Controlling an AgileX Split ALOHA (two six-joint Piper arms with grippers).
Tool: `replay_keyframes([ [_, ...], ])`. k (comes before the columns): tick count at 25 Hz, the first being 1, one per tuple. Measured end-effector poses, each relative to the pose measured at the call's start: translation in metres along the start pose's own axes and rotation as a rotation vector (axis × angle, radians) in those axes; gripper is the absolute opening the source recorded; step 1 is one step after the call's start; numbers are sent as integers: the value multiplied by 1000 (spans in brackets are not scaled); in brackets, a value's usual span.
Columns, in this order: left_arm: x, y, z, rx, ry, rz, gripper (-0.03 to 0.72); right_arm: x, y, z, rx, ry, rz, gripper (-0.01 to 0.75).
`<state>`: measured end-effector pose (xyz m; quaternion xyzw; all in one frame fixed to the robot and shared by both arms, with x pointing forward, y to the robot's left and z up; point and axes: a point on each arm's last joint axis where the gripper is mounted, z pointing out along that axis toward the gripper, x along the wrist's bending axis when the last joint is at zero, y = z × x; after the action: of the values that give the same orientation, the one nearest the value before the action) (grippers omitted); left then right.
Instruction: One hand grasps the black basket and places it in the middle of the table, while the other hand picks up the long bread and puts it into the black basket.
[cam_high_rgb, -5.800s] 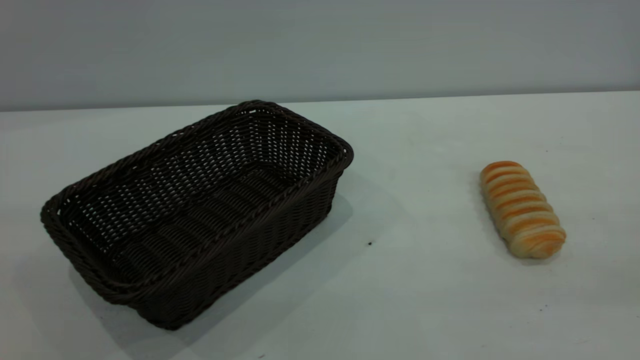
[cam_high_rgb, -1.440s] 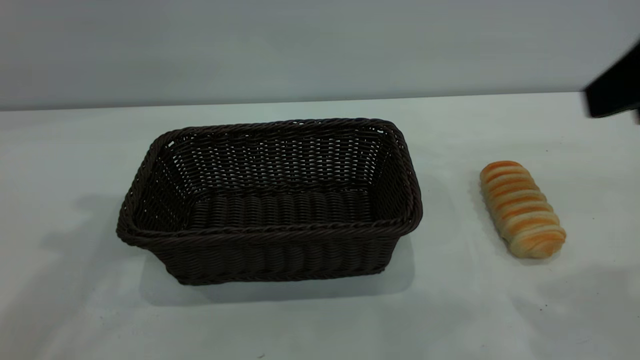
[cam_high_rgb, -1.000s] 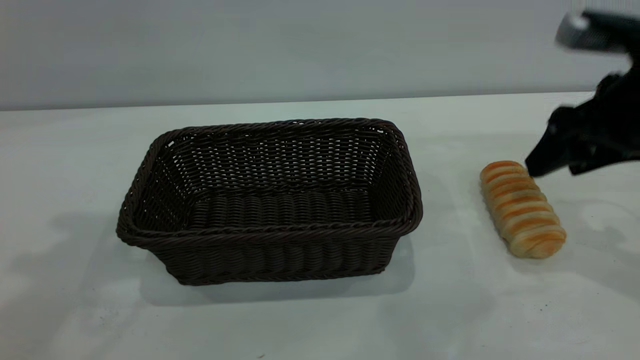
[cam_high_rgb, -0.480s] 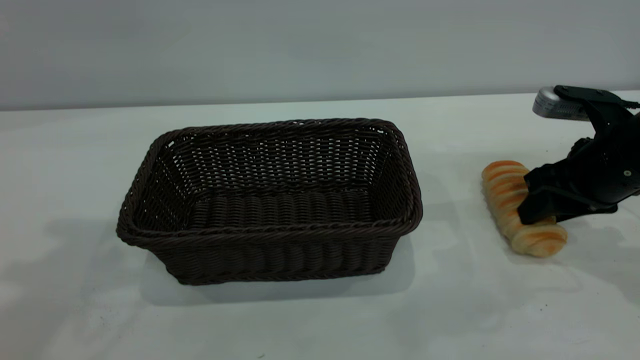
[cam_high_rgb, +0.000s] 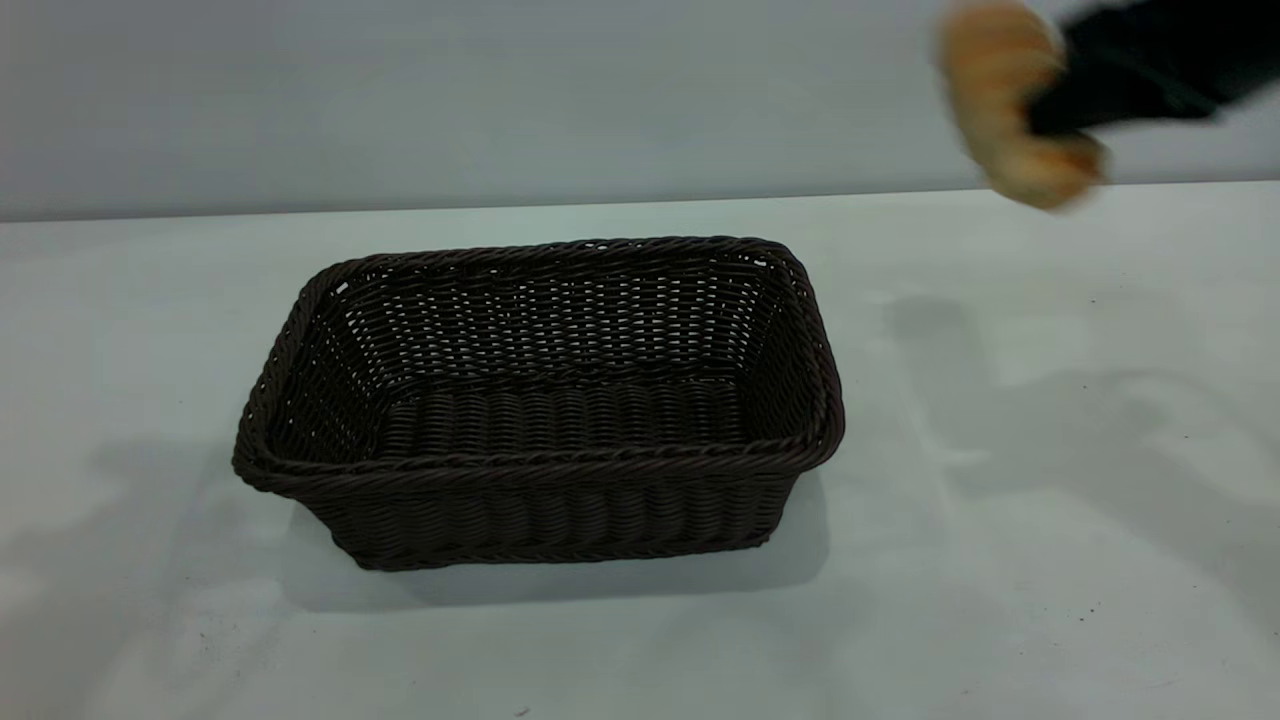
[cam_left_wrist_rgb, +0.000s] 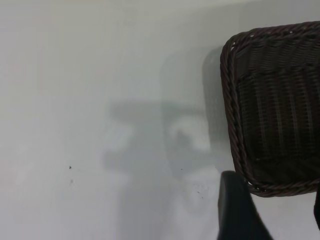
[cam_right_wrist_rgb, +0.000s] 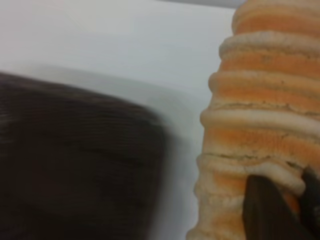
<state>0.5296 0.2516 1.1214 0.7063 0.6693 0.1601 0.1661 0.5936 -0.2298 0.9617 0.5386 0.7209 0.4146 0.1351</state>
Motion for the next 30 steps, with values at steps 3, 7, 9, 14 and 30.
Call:
replay_keyframes([
  [3, 0, 0, 0, 0, 0, 1, 436, 48, -4, 22, 42, 123, -62, 122],
  [7, 0, -1, 0, 4, 1, 5, 436, 98, -17, 59, 103, 199, -124, 225],
  [9, 0, -2, -3, 8, 1, 10, 436, 106, -23, 73, 126, 191, -138, 274],
  [14, 4, -13, -30, -23, 4, 26, 436, 89, -16, 66, 139, 143, -77, 346],
  [30, 31, -155, -73, -56, 77, 5, 436, 61, -26, -155, 501, -289, -7, 357],
])
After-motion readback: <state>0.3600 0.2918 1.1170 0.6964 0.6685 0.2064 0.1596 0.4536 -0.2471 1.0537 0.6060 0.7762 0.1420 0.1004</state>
